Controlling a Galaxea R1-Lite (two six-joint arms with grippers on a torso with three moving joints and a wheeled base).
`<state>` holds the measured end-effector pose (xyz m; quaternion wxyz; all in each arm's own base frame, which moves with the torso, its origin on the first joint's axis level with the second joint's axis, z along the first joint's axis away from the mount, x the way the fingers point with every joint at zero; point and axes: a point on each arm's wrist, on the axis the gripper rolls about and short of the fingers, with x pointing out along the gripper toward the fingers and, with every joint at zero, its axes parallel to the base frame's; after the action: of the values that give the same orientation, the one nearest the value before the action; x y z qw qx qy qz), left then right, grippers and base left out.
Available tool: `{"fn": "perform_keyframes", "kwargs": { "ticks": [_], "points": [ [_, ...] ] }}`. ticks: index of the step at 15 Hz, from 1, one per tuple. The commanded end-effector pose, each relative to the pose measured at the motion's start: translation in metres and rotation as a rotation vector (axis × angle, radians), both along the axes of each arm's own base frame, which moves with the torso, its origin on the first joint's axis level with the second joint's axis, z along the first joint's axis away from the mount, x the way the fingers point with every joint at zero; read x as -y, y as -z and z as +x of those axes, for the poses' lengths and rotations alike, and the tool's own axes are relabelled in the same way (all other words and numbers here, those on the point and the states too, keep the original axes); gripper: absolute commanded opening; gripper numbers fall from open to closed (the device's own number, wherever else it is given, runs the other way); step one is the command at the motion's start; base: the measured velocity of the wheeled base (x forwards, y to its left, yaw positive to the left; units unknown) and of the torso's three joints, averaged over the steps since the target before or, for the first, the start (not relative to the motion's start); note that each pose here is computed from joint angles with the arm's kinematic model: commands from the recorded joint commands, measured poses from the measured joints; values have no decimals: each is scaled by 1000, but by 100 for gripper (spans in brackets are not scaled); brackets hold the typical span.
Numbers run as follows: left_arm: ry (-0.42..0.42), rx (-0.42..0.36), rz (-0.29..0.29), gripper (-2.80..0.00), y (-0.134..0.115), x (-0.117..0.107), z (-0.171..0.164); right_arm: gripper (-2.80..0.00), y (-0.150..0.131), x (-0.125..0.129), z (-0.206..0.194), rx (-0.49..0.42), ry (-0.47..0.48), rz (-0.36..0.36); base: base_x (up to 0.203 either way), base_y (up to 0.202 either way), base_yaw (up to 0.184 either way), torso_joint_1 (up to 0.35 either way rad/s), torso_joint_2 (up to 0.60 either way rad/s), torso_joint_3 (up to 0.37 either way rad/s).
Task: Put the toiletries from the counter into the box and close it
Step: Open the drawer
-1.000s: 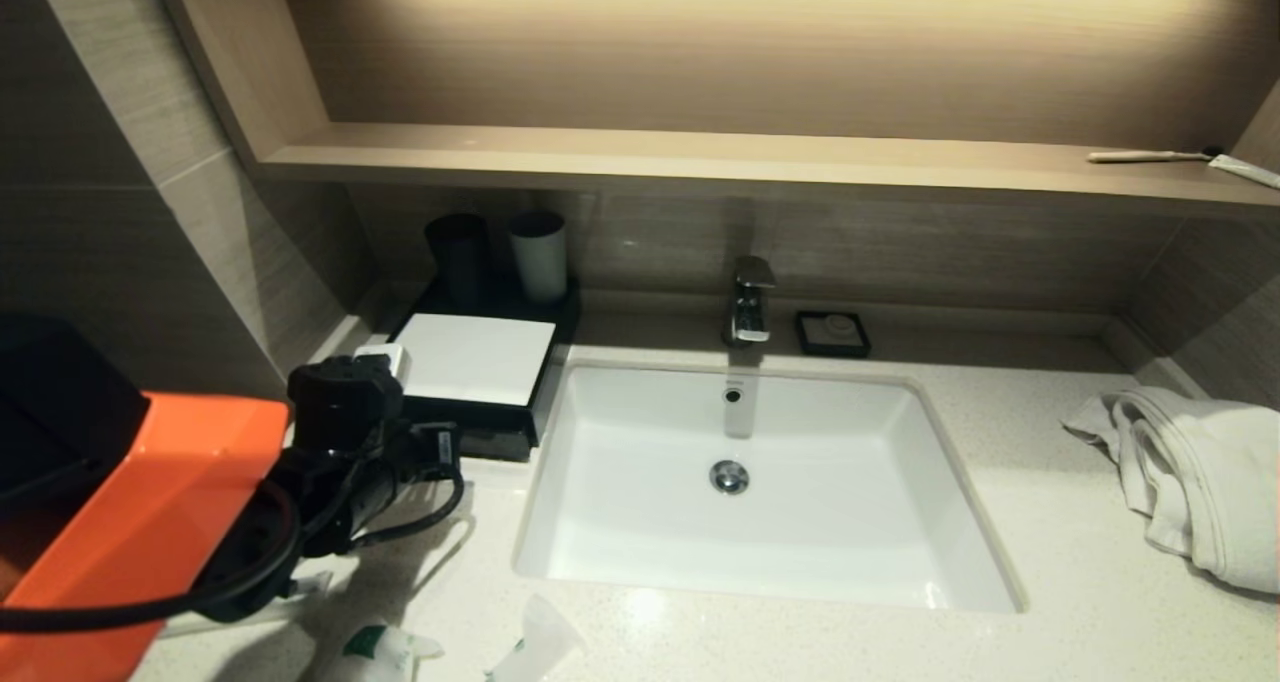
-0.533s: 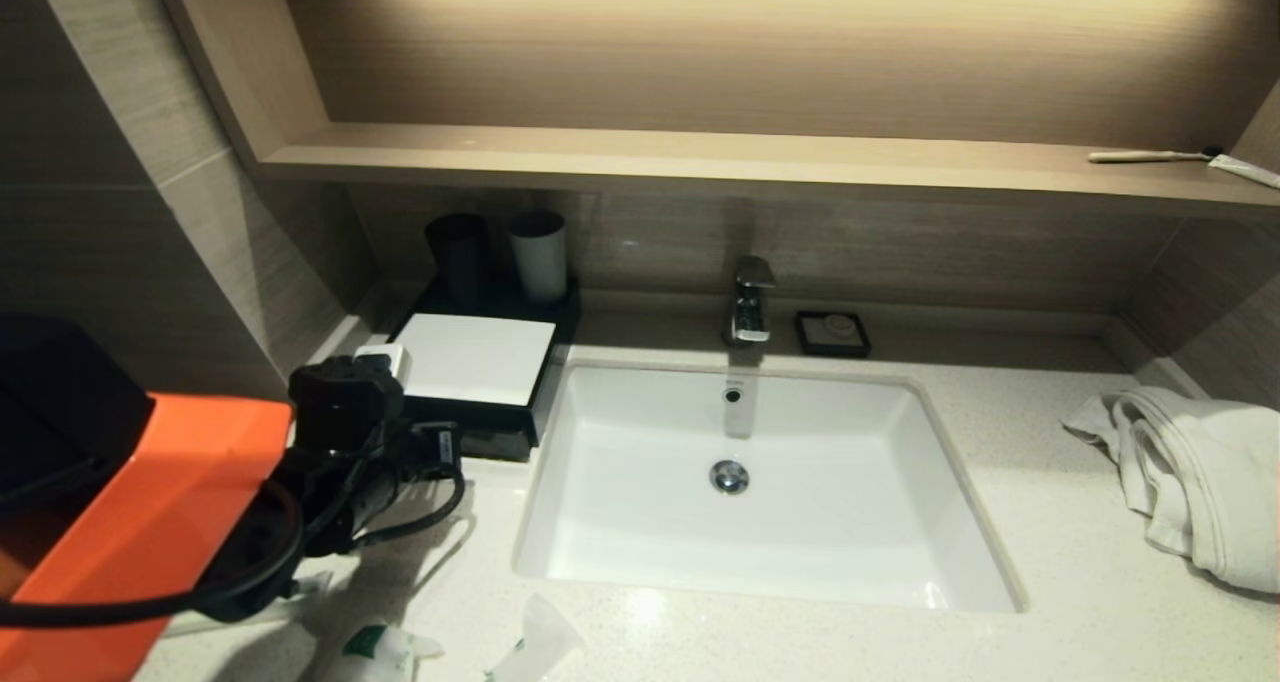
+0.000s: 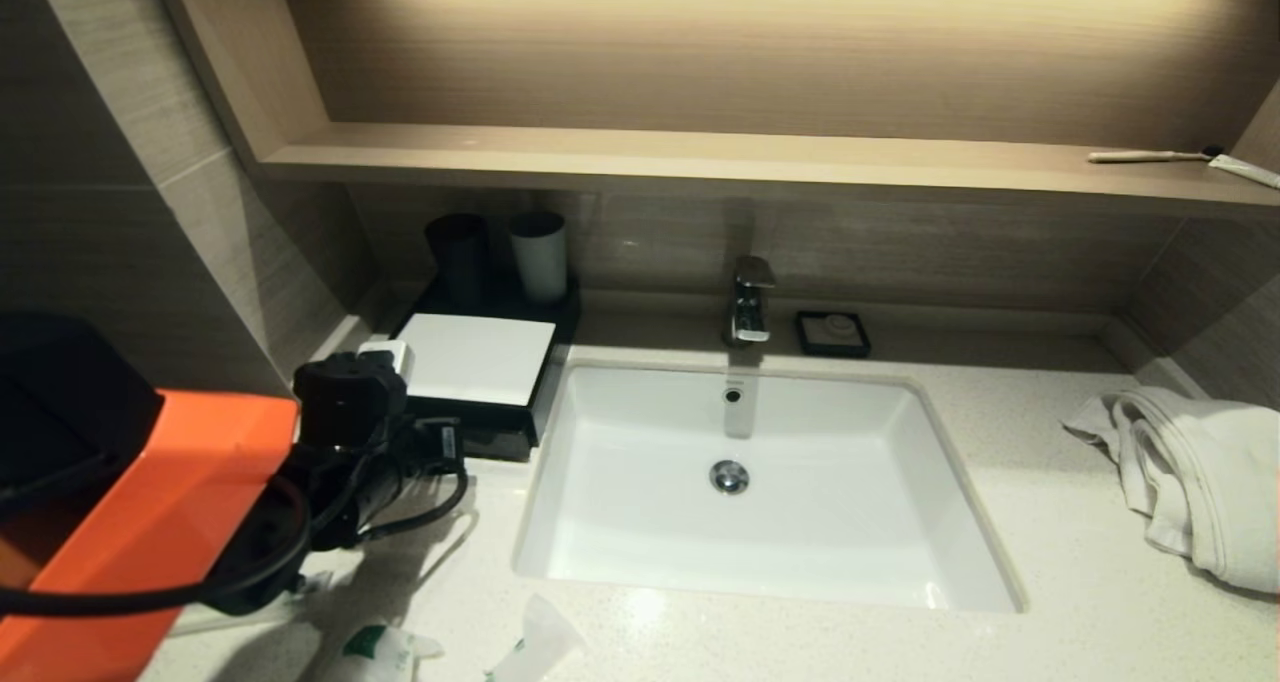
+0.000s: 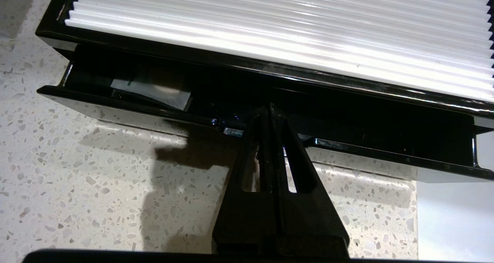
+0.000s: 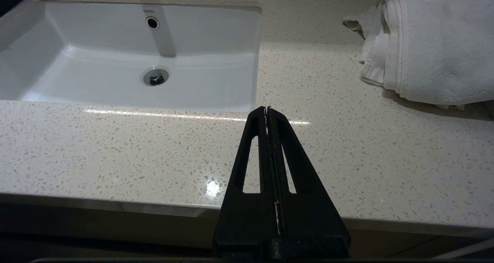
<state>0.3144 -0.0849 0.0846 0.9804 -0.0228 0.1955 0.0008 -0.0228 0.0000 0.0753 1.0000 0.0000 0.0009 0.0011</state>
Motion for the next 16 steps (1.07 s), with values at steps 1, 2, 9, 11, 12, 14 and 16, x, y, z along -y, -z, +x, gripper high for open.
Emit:
{"fn": "perform_keyframes", "kwargs": {
  "ticks": [1, 2, 9, 11, 12, 14, 16],
  "points": [
    [-2, 2, -1, -280, 1, 0, 1, -280, 0, 0, 0, 0, -1, 0, 0, 0, 0, 0, 0, 0],
    [-2, -2, 0, -280, 2, 0, 1, -280, 0, 0, 0, 0, -1, 0, 0, 0, 0, 0, 0, 0],
    [-2, -7, 1, -280, 6, 1, 5, -280, 0, 0, 0, 0, -1, 0, 0, 0, 0, 0, 0, 0],
    [-4, -10, 2, -280, 7, 1, 6, -280, 0, 0, 0, 0, -1, 0, 0, 0, 0, 0, 0, 0],
    [-4, -9, 2, -280, 7, 1, 6, -280, 0, 0, 0, 0, -1, 0, 0, 0, 0, 0, 0, 0],
    [-5, -3, 1, -280, 6, 2, 8, -280, 0, 0, 0, 0, 1, 0, 0, 0, 0, 0, 0, 0],
    [-5, -2, 2, -280, 6, 3, 11, -280, 0, 0, 0, 0, 1, 0, 0, 0, 0, 0, 0, 0]
  ]
}}
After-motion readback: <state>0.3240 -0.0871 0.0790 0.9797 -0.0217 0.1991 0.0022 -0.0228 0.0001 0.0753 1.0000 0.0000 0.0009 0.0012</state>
